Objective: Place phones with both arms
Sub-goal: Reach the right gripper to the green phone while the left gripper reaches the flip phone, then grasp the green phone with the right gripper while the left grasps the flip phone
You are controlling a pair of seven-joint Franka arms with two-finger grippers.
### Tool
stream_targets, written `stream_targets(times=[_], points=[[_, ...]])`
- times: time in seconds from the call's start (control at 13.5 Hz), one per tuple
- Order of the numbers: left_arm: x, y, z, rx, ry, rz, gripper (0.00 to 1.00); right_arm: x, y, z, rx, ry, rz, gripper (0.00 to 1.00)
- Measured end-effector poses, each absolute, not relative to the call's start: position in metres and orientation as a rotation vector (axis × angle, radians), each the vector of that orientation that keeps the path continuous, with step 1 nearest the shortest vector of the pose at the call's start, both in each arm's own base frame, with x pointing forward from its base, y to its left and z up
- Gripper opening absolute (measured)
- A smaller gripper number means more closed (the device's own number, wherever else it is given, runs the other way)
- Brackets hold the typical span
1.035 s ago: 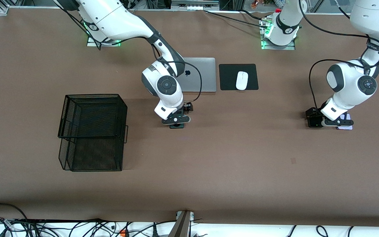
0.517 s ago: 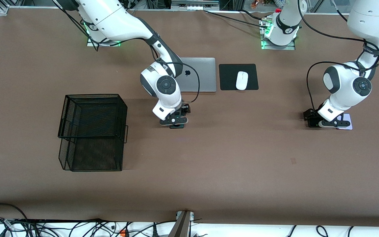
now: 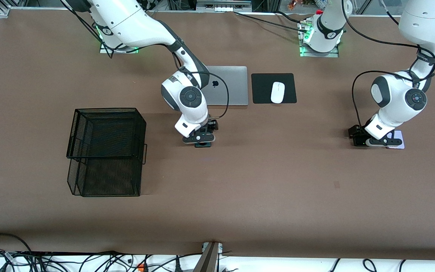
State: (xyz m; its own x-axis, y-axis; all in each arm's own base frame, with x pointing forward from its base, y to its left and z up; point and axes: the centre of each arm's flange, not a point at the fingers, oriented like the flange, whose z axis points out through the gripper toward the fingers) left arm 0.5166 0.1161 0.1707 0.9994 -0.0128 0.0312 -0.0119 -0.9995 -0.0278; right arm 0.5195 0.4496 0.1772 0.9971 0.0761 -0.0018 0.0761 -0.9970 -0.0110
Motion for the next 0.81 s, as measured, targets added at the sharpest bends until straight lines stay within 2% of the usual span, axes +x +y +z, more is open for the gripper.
stream_targets(times=[0.81], points=[[0.517,0.127,0.158,-3.102,0.013,-0.085,1.00,0.519,0.451,0.162,-3.104,-0.107,-0.035,0.99]])
